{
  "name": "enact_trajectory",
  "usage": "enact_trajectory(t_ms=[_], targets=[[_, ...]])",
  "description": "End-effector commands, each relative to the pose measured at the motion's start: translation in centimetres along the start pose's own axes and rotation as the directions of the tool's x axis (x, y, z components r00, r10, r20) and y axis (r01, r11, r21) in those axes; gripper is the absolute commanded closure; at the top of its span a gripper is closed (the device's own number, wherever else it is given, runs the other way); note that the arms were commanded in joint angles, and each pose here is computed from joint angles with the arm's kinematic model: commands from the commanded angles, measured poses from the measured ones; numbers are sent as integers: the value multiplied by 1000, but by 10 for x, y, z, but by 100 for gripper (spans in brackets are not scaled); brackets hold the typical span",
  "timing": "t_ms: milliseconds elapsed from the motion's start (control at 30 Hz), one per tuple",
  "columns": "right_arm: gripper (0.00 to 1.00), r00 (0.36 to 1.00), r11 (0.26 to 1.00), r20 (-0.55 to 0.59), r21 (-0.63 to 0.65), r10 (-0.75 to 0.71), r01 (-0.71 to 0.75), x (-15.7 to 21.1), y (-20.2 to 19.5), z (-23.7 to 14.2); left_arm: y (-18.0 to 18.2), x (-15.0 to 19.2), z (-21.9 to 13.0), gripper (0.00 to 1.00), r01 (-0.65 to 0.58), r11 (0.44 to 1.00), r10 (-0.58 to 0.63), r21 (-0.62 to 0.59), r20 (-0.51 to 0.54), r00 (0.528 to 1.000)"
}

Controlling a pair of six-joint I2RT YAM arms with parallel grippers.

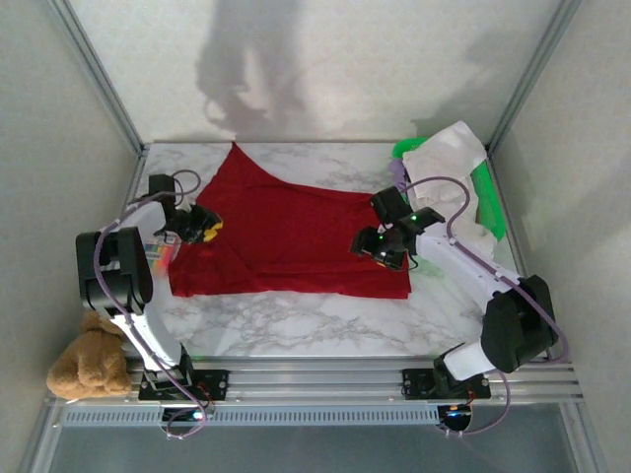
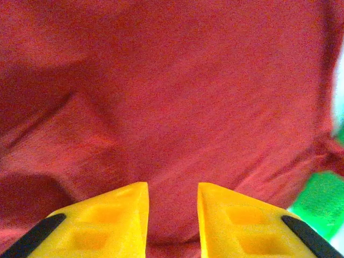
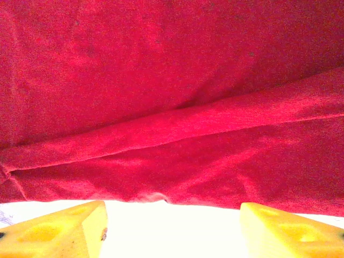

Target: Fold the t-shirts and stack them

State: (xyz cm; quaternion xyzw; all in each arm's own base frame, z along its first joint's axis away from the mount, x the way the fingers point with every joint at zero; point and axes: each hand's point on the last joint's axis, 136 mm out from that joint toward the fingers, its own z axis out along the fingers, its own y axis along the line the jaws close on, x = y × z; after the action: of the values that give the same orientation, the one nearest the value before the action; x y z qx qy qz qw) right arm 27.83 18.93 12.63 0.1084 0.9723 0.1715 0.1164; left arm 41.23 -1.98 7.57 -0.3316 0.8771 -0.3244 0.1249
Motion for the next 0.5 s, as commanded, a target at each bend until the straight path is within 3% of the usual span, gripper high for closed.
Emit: enact_trajectory(t_ms=[0,133,267,467], targets=[[33,1000,1000,14,22,4,-5,4,-5,-9,-76,-34,-49,58,-95,969,51,226,193,980],[33,1000,1000,16,17,4,-4,1,-2,-9,-82,-32,-88,53,-127,981,79,145,299,951],[33,1000,1000,2,17,-1,1,-1,1,-3,-38,1,-86,44,-84,996,86,-16,223,971],[33,1000,1000,-12,7,-7,7,-4,7,3,11,71,-65,40,-73,995,81,-64,132,988]])
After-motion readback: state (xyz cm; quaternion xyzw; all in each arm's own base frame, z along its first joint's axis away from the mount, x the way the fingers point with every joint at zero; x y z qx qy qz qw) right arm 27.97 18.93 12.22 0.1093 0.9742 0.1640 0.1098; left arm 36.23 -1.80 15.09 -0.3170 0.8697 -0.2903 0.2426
